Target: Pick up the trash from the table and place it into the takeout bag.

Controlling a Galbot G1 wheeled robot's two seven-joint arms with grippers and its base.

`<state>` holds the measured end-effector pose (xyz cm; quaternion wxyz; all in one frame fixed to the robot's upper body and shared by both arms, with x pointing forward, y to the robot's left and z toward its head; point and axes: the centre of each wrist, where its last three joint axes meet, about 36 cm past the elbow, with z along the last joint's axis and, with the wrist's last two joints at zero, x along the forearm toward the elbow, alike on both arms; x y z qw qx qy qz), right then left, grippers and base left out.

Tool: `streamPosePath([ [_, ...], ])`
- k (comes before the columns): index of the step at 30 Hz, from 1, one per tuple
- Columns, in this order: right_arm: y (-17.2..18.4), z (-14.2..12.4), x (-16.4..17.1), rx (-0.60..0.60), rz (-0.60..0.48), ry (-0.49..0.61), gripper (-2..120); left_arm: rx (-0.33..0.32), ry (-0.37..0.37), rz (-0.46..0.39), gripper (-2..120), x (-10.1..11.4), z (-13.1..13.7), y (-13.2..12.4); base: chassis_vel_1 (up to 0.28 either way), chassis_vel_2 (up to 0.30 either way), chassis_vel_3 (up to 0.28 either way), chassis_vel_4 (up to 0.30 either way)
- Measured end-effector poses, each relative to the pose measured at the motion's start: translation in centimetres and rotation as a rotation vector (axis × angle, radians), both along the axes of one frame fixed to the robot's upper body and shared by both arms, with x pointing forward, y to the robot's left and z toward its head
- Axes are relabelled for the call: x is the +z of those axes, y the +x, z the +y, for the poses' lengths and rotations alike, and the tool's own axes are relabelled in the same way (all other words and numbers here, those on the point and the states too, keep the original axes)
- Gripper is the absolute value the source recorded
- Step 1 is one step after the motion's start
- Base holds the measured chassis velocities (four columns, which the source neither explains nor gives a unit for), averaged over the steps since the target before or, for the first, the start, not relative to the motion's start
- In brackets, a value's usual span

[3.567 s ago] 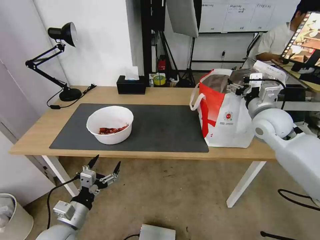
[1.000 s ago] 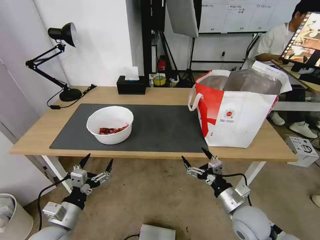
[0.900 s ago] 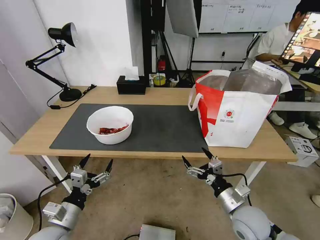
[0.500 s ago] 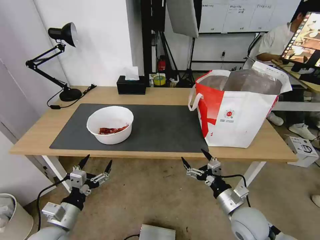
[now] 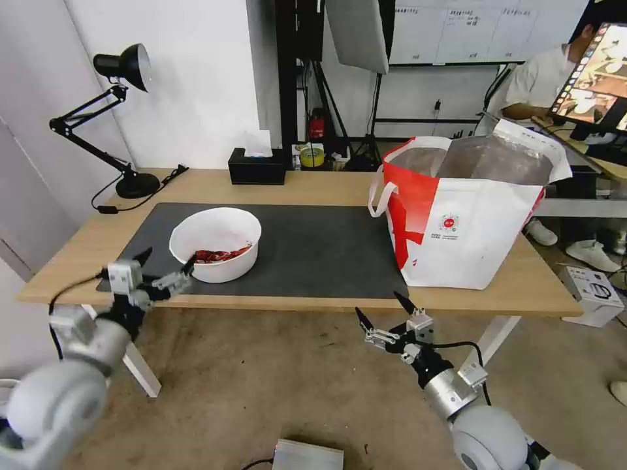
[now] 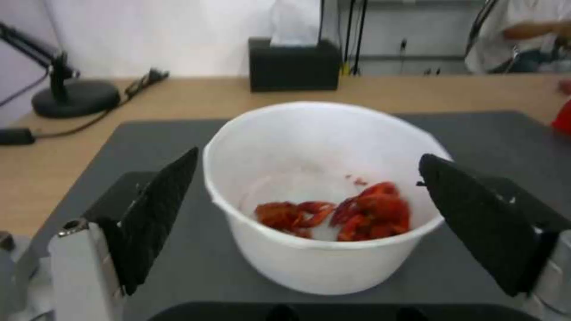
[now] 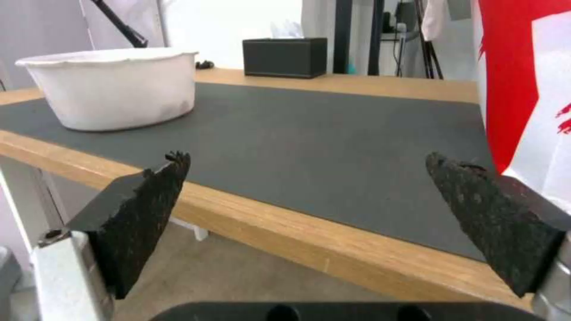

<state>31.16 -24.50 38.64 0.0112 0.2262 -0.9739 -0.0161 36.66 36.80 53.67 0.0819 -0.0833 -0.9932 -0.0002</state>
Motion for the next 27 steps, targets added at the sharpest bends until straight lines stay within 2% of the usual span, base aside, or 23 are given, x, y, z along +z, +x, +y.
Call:
streamPosePath([
  [2,0.0,0.0,0.0,0.0,0.0,0.0,100,0.011,-0.02,0.061,100,1.5,0.7,1.7,0.0,0.0,0.0,0.0],
  [7,0.0,0.0,0.0,0.001,0.0,0.0,100,0.036,-0.071,0.137,100,3.0,1.1,4.2,0.0,0.0,0.0,0.0],
  [9,0.0,0.0,0.0,0.001,0.0,0.0,100,0.048,-0.101,0.202,100,3.9,1.3,5.8,0.0,0.0,0.0,0.0],
  [17,0.0,0.0,0.0,0.001,0.0,0.0,100,0.06,-0.104,0.337,100,4.6,2.0,8.7,0.0,0.0,0.0,0.0],
  [19,0.0,0.0,0.0,0.001,0.0,0.0,100,0.082,-0.1,0.382,100,4.3,2.3,9.9,0.0,0.0,0.0,0.0],
  [27,0.0,0.0,0.0,0.001,0.0,0.0,100,0.114,-0.119,0.446,100,4.1,3.5,11.7,0.0,0.0,0.0,0.0],
])
